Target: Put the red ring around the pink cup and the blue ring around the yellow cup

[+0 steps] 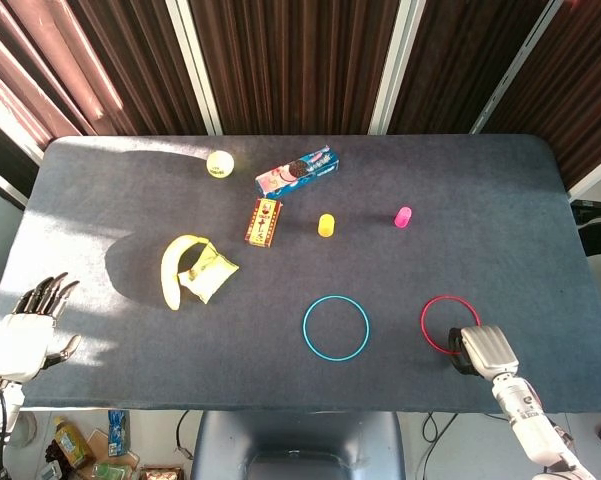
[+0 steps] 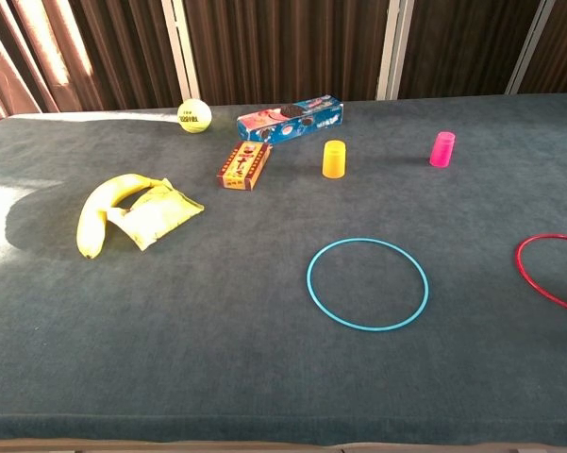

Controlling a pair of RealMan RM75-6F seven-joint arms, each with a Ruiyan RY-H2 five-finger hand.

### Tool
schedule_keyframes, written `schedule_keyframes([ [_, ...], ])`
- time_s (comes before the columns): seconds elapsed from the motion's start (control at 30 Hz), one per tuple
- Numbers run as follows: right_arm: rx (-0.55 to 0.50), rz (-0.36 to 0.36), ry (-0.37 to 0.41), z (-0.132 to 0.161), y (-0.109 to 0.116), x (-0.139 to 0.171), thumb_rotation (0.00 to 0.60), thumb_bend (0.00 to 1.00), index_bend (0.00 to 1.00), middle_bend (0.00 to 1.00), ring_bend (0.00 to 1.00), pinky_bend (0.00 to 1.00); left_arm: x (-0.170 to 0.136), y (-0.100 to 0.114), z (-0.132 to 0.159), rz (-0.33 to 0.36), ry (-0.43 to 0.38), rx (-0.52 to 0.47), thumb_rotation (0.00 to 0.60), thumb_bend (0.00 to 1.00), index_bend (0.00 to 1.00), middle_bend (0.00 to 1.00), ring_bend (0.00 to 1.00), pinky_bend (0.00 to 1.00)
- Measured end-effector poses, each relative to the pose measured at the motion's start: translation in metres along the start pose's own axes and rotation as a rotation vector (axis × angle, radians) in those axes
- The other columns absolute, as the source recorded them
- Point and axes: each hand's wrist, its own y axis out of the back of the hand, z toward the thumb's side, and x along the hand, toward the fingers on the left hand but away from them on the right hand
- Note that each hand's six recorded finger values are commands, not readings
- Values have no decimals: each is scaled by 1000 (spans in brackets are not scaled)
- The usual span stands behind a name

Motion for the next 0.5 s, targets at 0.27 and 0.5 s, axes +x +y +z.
schedule_keyframes([
  [0.27, -9, -23, -1, 0, 6, 0, 600, 588, 758, 885, 991, 946, 0, 0, 0, -1, 0, -2, 600, 292, 109, 0, 0, 169],
  [0.5, -41, -80, 0, 1, 25, 2, 600, 595, 790, 886, 991, 947, 0, -1, 0, -3, 1, 3, 600, 292, 108, 0, 0, 169],
])
